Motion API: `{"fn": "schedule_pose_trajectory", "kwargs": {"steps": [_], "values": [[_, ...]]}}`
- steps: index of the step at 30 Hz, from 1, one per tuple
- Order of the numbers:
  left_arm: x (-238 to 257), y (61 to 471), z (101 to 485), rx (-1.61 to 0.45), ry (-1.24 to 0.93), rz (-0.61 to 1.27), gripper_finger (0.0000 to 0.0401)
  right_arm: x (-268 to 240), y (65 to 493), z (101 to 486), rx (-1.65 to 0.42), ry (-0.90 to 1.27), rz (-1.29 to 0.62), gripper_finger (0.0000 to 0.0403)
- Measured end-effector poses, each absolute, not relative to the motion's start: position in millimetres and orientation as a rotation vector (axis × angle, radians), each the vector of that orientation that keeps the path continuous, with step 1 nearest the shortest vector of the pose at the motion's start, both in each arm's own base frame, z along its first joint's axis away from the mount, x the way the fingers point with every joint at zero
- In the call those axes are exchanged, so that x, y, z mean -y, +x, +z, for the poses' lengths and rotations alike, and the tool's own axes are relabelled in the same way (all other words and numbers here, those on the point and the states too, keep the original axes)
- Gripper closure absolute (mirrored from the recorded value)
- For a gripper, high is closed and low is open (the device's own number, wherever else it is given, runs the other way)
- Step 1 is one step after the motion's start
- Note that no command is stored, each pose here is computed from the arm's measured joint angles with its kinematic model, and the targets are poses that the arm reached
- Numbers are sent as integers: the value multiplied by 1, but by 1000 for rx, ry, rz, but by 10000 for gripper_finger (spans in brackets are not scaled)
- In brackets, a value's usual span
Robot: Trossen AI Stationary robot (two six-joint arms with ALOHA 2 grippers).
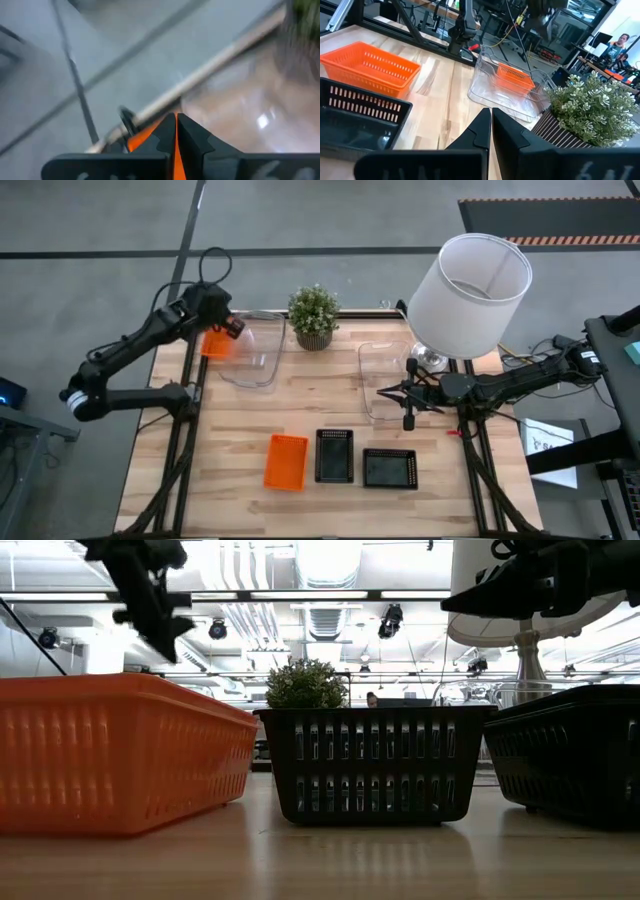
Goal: Stack baskets by color
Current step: Stack the top orange bin on the bottom orange bins
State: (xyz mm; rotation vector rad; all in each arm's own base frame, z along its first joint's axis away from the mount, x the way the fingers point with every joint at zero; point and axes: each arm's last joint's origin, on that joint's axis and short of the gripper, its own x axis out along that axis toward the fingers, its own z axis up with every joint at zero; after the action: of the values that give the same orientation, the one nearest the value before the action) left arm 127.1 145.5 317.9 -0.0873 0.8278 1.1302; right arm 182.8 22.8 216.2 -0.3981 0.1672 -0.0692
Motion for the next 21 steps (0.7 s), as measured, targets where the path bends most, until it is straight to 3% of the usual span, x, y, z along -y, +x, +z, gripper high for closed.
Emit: {"fn": "schedule_pose_trajectory", "kwargs": {"steps": [7,13,21], "values": [[-158,109,284,-1238,-215,979,401,-23,183,216,-171,-370,-71,394],[-154,108,264,-1452,-242,691,397,-23,183,216,-173,-370,-70,394],[-151,106,249,-1525,-222,616,318,-23,183,216,-173,-358,-72,394]]}}
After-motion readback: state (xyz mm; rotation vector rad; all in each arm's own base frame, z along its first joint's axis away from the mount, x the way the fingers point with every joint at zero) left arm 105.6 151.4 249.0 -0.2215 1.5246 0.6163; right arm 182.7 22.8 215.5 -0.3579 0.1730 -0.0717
